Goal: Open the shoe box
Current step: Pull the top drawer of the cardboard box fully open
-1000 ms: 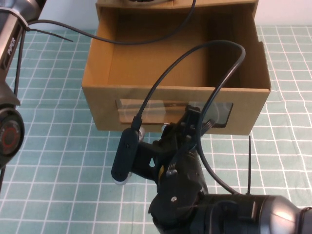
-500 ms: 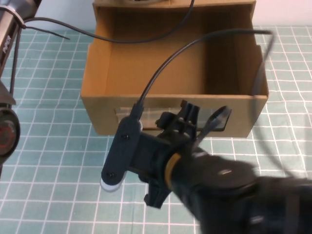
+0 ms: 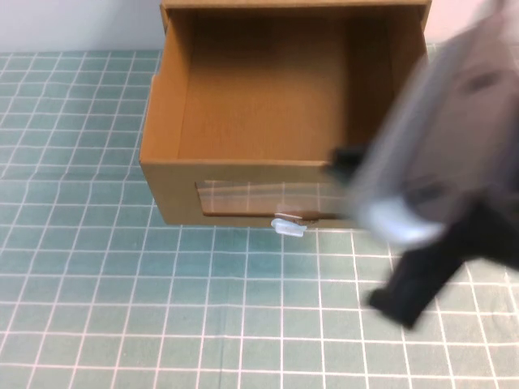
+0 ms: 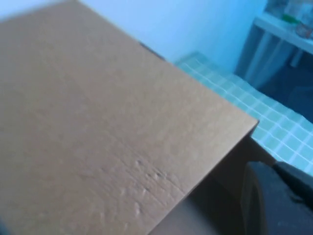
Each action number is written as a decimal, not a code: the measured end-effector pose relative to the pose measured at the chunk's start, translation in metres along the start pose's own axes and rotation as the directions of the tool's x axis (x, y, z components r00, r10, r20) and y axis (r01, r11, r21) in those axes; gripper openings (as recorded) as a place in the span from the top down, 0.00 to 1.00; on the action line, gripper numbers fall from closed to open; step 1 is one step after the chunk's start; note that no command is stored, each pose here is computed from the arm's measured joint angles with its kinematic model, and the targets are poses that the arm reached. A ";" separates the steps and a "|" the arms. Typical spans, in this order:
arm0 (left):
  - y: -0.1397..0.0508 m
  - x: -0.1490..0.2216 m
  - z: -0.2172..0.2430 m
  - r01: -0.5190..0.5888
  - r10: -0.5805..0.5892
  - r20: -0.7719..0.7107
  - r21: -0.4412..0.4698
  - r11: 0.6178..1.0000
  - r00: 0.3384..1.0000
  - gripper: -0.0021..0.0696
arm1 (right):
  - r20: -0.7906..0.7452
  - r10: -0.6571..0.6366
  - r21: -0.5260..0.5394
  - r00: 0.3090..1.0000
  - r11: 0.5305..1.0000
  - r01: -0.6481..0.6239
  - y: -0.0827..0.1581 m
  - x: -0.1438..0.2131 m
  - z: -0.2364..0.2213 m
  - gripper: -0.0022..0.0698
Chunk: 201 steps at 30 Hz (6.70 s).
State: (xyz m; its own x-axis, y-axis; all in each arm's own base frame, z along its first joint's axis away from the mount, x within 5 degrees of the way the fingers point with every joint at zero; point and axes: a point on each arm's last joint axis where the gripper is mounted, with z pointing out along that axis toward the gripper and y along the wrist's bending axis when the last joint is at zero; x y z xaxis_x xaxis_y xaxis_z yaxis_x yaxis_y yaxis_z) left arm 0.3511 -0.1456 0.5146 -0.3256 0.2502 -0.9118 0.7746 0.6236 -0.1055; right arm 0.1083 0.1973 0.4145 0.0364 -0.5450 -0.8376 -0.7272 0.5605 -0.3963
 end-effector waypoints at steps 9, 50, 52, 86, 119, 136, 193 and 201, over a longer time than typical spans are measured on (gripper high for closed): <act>-0.053 -0.027 -0.113 -0.089 0.116 0.126 -0.207 0.974 0.985 0.98 | 0.112 0.183 0.036 0.977 0.981 -0.188 -0.047 0.017 -0.092 0.98; -0.112 0.214 -0.147 0.056 -0.107 -0.138 -0.331 0.942 0.985 0.98 | -0.070 0.316 0.157 0.946 0.940 -0.302 -0.077 0.071 -0.151 0.99; -0.107 0.214 -0.146 0.034 -0.093 -0.149 -0.356 0.934 0.985 0.98 | -0.072 0.317 0.153 0.946 0.940 -0.304 -0.076 0.071 -0.151 0.99; -0.113 0.417 -0.137 0.064 0.150 0.254 -0.675 0.735 0.955 0.98 | -0.075 0.322 0.142 0.944 0.940 -0.309 -0.075 0.071 -0.151 0.99; -0.112 0.446 -0.126 0.165 -0.087 0.154 -0.628 0.760 0.984 0.98 | -0.075 0.322 0.142 0.944 0.940 -0.310 -0.075 0.071 -0.151 0.99; -0.112 0.446 -0.126 0.165 -0.087 0.154 -0.628 0.760 0.984 0.98 | -0.105 0.422 0.235 0.901 0.891 -0.390 -0.077 0.077 -0.155 0.99; -0.112 0.446 -0.126 0.167 -0.088 0.155 -0.627 0.761 0.984 0.98 | 0.187 0.663 0.613 0.725 0.497 -0.614 0.027 0.312 -0.070 0.99; -0.112 0.446 -0.126 0.167 -0.088 0.155 -0.627 0.761 0.984 0.98 | 0.187 0.663 0.613 0.725 0.497 -0.614 0.027 0.312 -0.070 0.99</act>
State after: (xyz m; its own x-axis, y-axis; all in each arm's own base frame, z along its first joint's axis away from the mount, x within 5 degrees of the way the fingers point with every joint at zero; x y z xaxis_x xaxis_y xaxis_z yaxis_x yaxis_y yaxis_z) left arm 0.0508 -0.0113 0.1698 -0.3048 0.0764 -0.9494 0.1948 0.9807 0.0164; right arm 0.0518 -0.0013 0.1691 -0.3279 0.0934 -0.9401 0.0363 0.9956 0.0863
